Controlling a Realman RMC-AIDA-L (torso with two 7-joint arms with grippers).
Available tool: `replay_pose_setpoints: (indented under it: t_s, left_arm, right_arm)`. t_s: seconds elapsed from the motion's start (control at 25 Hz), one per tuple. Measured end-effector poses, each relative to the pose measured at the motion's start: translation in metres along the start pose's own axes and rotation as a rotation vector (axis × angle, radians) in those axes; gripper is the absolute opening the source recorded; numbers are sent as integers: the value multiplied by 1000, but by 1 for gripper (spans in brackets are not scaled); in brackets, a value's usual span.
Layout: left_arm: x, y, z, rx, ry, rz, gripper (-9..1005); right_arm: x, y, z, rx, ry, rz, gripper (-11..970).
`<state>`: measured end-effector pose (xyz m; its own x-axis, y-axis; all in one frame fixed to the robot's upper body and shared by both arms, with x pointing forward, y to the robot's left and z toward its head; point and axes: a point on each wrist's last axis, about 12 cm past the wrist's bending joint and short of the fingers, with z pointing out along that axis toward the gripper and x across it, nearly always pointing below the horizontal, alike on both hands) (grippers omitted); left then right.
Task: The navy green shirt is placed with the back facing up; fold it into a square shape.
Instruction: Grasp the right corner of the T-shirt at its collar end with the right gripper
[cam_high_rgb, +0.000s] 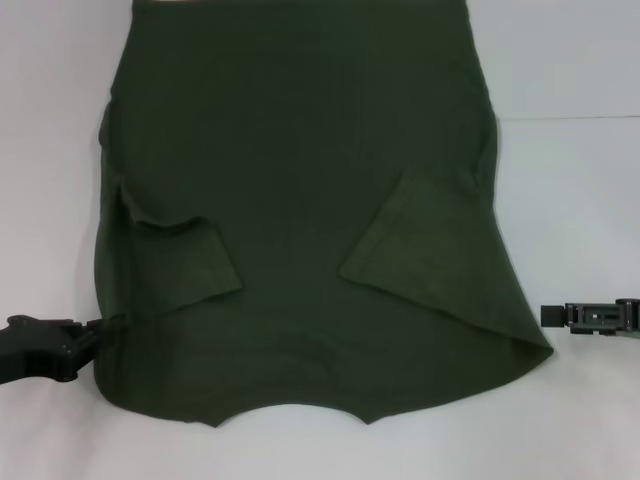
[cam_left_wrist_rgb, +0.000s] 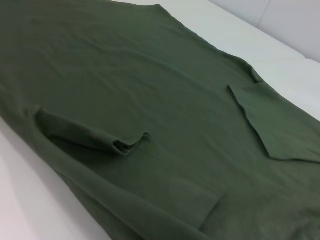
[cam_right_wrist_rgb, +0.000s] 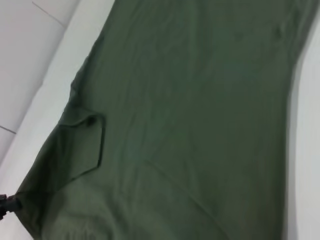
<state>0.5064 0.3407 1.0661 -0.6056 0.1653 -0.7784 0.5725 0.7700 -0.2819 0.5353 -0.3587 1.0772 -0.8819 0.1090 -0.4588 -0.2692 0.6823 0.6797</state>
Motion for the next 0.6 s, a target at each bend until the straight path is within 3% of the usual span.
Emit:
replay_pose_setpoints:
  t_s: [0.6]
  left_arm:
    - [-2, 1, 0, -1, 1, 10, 58]
  right_arm:
    - [11, -2, 13, 9, 22, 36, 913]
